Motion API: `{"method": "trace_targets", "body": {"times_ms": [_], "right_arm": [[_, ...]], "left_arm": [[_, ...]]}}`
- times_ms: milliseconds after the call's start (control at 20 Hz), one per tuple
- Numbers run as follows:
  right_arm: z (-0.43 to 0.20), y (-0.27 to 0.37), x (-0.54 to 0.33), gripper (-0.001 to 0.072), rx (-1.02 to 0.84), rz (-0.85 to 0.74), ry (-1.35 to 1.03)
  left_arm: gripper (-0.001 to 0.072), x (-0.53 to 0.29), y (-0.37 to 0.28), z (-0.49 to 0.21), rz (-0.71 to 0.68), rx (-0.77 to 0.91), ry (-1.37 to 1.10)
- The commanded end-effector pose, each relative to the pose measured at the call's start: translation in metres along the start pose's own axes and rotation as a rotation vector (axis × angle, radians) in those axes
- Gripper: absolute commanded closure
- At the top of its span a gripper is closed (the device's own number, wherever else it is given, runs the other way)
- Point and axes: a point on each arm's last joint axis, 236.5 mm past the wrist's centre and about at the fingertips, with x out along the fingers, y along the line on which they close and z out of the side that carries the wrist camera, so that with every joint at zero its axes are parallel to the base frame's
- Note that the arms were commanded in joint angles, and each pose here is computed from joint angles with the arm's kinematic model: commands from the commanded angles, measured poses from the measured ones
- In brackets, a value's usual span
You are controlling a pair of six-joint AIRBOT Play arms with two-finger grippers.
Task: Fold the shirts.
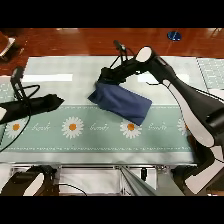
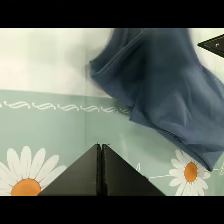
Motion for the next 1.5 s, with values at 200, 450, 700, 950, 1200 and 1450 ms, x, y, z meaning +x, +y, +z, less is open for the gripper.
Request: {"method": "trace_targets", "body": {"times_ms": [200, 450, 700, 950, 1200, 1450], "right_arm": [[0.016, -0.034, -0.186, 0.0302, -0.008, -0.107, -0.073], [-0.072, -0.143, -0.332, 0.0302, 0.149, -0.66, -0.328], [-0.186, -0.207, -0.245, 0.0308, 0.588, -0.502, -0.527], [-0.212, -0.219, -0.193, 0.0308, 0.708, -0.387, -0.429], [-0.204, -0.21, -0.151, 0.0308, 0.773, -0.19, -0.345], [-0.191, -0.195, -0.1, 0.0308, 0.703, -0.141, -0.169]], "left_arm": [[0.0678, 0.01, 0.003, -0.009, -0.014, -0.038, -0.01], [0.0678, 0.012, 0.004, -0.011, -0.012, -0.039, -0.006], [0.0678, 0.012, 0.005, -0.004, -0.008, -0.04, -0.032], [0.0678, 0.012, 0.006, -0.001, -0.007, -0.04, -0.046], [0.0678, 0.012, 0.006, 0.002, -0.005, -0.04, -0.059], [0.0678, 0.012, 0.006, 0.002, -0.006, -0.041, -0.06]]}}
